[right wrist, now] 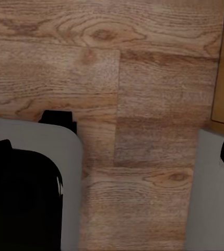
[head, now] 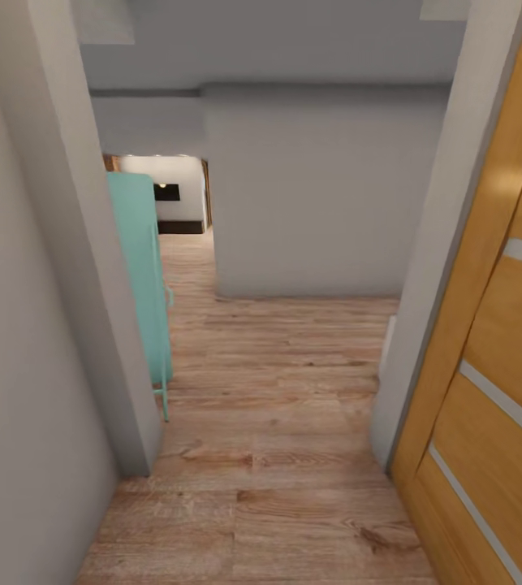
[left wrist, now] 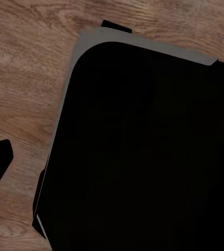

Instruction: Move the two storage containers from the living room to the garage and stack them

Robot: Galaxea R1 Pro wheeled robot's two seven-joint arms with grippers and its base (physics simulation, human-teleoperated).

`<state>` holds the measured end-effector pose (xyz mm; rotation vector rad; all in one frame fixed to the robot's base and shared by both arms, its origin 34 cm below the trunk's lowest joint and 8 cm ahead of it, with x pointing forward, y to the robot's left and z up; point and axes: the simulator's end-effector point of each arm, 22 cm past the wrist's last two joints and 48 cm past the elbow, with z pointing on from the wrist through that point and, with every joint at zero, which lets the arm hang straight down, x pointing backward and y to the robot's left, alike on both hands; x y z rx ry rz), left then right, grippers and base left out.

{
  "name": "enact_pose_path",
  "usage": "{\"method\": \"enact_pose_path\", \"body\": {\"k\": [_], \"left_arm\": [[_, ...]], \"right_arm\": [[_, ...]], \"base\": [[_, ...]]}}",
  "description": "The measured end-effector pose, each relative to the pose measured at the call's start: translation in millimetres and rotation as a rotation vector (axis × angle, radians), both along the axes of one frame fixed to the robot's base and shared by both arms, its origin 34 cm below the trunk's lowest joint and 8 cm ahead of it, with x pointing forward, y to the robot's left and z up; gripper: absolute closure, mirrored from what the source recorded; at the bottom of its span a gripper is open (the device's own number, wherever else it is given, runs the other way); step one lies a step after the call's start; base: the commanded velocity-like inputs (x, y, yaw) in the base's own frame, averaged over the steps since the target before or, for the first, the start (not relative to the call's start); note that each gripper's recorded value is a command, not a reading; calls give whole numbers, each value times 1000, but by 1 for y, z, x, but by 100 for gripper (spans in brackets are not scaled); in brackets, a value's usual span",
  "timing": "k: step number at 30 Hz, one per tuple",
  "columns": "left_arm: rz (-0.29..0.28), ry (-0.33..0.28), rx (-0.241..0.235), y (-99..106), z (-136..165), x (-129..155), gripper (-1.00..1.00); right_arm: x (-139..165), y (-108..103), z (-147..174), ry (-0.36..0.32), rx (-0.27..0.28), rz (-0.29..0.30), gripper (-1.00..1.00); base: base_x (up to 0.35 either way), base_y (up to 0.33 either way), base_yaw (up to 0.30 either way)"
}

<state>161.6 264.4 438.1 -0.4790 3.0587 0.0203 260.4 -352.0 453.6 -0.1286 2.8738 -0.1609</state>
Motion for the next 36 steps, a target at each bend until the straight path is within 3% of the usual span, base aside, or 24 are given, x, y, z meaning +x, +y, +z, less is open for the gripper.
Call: {"method": "enact_pose_path", "body": {"k": [7, 20, 36], "left_arm": [[0, -1, 0, 0, 0, 0, -100], [-2, -1, 0, 0, 0, 0, -100], [-5, -4, 1, 0, 0, 1, -100]], "right_arm": [[0, 1, 0, 0, 1, -4, -100], [-2, 33, -4, 12, 42, -7, -100], [-2, 35, -4, 12, 45, -7, -100]], "base": [[326, 0, 0], [326, 0, 0], [326, 0, 0]]}}
